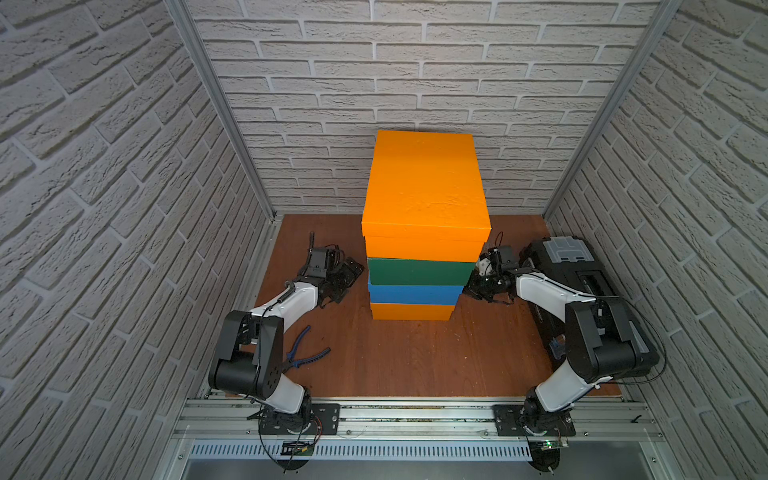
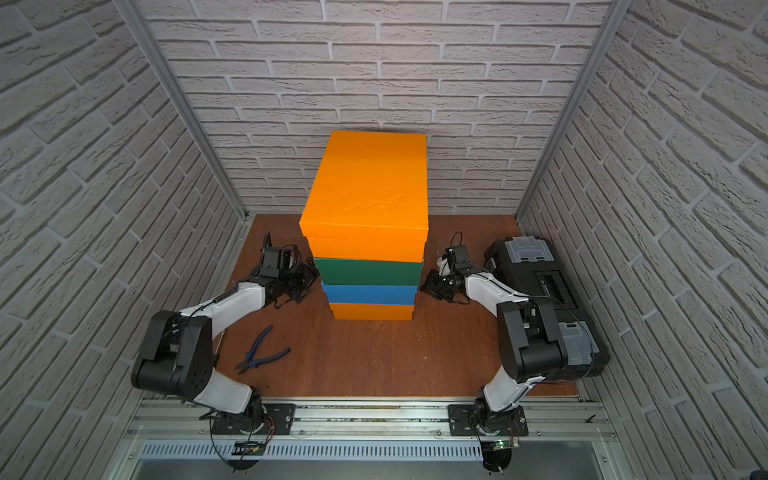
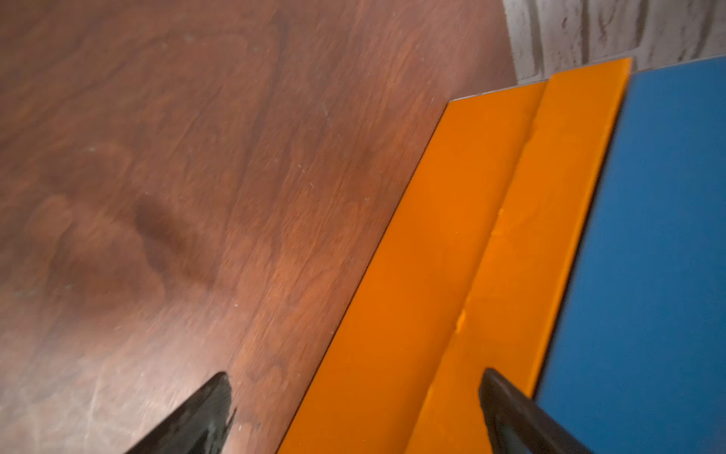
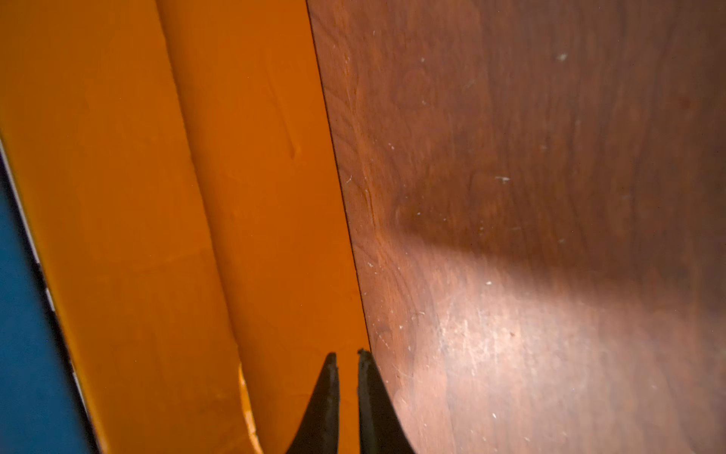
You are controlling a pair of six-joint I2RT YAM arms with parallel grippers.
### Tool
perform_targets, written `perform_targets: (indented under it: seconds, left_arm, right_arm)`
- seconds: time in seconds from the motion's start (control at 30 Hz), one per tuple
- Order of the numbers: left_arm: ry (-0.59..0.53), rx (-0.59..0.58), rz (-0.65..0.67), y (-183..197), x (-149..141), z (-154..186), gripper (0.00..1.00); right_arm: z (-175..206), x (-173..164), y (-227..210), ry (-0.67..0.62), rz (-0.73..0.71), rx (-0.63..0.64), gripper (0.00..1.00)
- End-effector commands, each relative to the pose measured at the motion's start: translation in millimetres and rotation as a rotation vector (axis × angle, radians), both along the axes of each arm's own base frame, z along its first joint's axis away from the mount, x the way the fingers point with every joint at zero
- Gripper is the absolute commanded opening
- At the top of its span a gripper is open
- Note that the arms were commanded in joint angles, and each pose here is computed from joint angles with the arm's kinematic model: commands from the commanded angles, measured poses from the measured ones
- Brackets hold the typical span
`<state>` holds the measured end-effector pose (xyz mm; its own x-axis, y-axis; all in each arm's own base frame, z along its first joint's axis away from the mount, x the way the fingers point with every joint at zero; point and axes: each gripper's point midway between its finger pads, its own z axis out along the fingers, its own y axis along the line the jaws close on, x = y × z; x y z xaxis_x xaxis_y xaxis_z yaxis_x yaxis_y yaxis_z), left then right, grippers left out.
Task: Stack the shoeboxes
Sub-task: Adjust the shoeboxes in the shoebox.
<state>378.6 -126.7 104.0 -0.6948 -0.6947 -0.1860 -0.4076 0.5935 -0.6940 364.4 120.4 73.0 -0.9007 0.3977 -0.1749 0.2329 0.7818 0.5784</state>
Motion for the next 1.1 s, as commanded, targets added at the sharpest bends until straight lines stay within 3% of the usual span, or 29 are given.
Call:
perform_targets:
  seconds: [0.0,0.13,0.4,0.63,1.07]
  left_arm:
    - [-0.108,0.051,0.003,0.8,-1.2,38.6,0.98]
    - [-0.181,0.106,-0.019,-2.9,-12.6,71.1,0.98]
    - [-0.222,0.136,-0.044,-4.2,-36.0,87.1,0.98]
    - [-0.234,0.121,-0.054,-6.8,-42.5,88.7,0.98]
    - [-0.252,0.117,-0.097,-22.1,-49.7,95.7,0.98]
  right_arm:
    - [42.8,3.9,-8.1,-0.102,0.016,-0.099,0.13]
    - [69.6,-9.6,-16.8,-0.131,0.019,-0.232,0.13]
    - [107.5,-37.1,-9.0,-0.188,0.046,-0.385,0.14]
    - [131.4,-44.9,4.8,-0.225,0.072,-0.423,0.14]
    - [130.2,-39.3,-6.9,-0.229,0.035,-0.4,0.15]
